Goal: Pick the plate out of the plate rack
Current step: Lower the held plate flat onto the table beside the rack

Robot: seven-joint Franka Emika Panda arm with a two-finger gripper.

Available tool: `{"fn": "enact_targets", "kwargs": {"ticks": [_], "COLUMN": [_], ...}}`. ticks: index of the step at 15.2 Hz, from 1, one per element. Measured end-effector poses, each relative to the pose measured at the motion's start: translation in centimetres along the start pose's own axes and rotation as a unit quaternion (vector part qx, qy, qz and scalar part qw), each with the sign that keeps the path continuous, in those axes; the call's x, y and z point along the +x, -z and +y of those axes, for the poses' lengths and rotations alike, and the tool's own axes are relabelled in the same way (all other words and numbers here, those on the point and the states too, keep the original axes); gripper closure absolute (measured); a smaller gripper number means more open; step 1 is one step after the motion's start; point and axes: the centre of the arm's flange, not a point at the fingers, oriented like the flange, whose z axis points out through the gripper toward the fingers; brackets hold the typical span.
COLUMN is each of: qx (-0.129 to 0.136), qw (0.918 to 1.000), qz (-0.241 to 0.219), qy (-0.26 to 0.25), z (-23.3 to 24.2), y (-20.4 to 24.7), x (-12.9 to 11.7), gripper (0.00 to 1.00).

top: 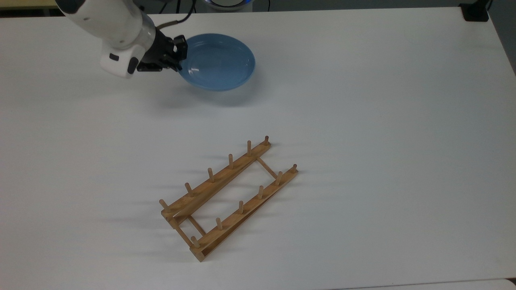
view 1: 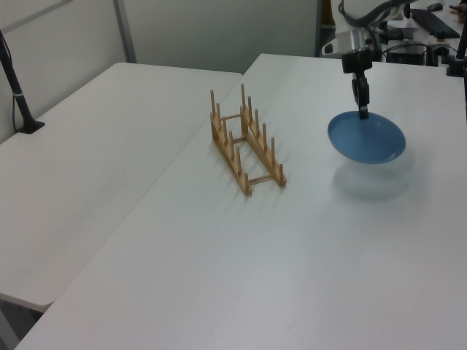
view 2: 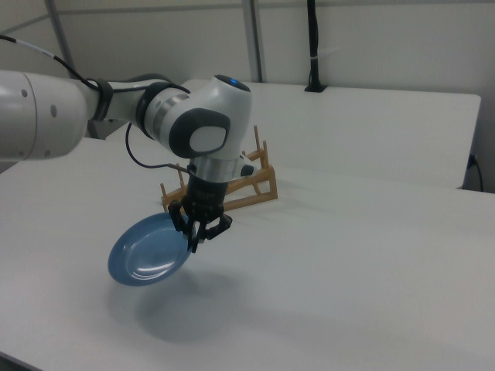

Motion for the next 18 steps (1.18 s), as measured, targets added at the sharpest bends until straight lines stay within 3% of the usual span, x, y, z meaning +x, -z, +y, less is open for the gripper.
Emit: {"fn": "enact_targets", "kwargs": {"ticks": [9, 15, 16, 18], "qx": [-0.013, -0.019, -0.02, -0.021], "qw": [0.9997, 0.9993, 0.9992, 0.9989], "qz": [0.008, 0.013, 0.014, 0.016], "qy": [-0.02, -0.028, -0.032, -0.038], "z": [2.1, 2.7, 2.7, 2.7], "y": [-4.9, -6.2, -6.3, -6.3], "x": [3.0, 3.5, 3.5, 3.6], "gripper": [0.93, 0.89, 0.84, 0.64]}}
